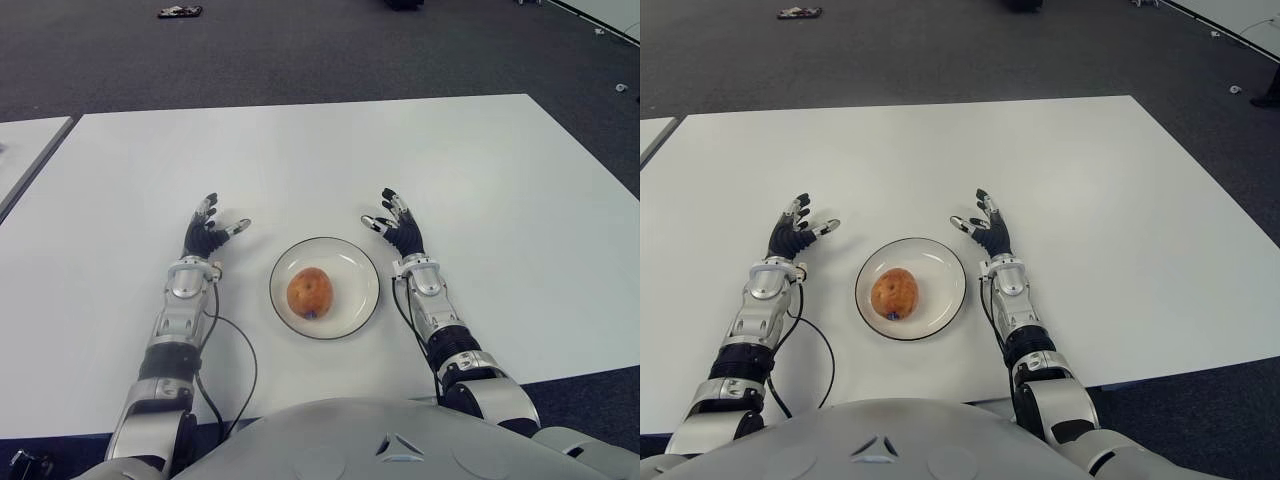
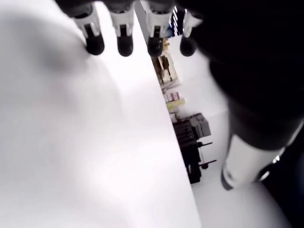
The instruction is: Put the apples into the plate.
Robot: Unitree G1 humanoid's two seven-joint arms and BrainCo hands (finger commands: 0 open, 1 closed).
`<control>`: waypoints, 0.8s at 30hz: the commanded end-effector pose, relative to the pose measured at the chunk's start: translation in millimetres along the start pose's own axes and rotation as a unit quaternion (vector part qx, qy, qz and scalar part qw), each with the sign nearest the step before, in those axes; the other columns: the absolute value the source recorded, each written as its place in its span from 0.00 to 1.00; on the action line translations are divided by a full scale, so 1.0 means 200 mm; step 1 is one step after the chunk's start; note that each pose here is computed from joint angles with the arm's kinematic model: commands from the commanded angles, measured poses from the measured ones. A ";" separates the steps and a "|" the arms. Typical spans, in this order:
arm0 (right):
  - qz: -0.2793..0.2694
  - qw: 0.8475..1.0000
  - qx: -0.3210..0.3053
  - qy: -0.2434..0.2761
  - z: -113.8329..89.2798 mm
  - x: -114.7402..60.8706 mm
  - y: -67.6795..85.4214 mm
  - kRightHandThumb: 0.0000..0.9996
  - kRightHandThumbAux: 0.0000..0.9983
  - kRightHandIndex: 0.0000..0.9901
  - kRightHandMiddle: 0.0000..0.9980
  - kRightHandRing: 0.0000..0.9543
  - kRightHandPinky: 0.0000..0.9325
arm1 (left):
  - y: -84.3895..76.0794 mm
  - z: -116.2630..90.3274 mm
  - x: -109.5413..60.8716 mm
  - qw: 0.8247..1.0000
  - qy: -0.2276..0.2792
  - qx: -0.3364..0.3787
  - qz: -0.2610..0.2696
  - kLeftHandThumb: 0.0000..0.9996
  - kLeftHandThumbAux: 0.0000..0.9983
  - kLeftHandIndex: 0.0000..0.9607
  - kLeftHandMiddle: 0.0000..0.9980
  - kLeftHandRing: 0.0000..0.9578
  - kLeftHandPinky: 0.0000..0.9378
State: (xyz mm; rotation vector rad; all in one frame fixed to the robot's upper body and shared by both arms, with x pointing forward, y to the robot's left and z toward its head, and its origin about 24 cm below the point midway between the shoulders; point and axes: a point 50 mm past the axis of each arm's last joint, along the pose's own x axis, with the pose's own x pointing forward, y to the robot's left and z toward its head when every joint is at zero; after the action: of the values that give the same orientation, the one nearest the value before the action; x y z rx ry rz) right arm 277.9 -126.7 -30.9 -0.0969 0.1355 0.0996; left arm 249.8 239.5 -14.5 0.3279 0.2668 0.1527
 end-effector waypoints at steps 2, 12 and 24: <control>0.000 0.997 0.001 0.073 -0.14 -0.07 0.00 0.12 0.68 0.00 0.02 0.06 0.14 | -0.03 -0.07 -0.02 1.000 0.023 0.007 -0.012 0.00 0.59 0.00 0.00 0.00 0.00; -0.002 0.997 0.002 0.072 -0.14 -0.08 0.00 0.12 0.70 0.00 0.02 0.06 0.13 | -0.07 -0.09 -0.02 0.999 0.011 -0.052 0.012 0.01 0.62 0.00 0.00 0.00 0.00; -0.006 0.998 0.008 0.067 -0.14 -0.09 0.00 0.14 0.71 0.00 0.01 0.05 0.13 | -0.12 -0.13 -0.06 0.997 0.001 -0.068 0.039 0.06 0.64 0.00 0.00 0.00 0.00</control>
State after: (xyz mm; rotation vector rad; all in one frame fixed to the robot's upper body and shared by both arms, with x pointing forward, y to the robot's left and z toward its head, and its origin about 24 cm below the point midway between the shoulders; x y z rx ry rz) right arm 275.0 -127.6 -31.2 -0.0923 0.1315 0.0915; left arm 242.4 228.5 -29.5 0.2146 0.1821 0.2514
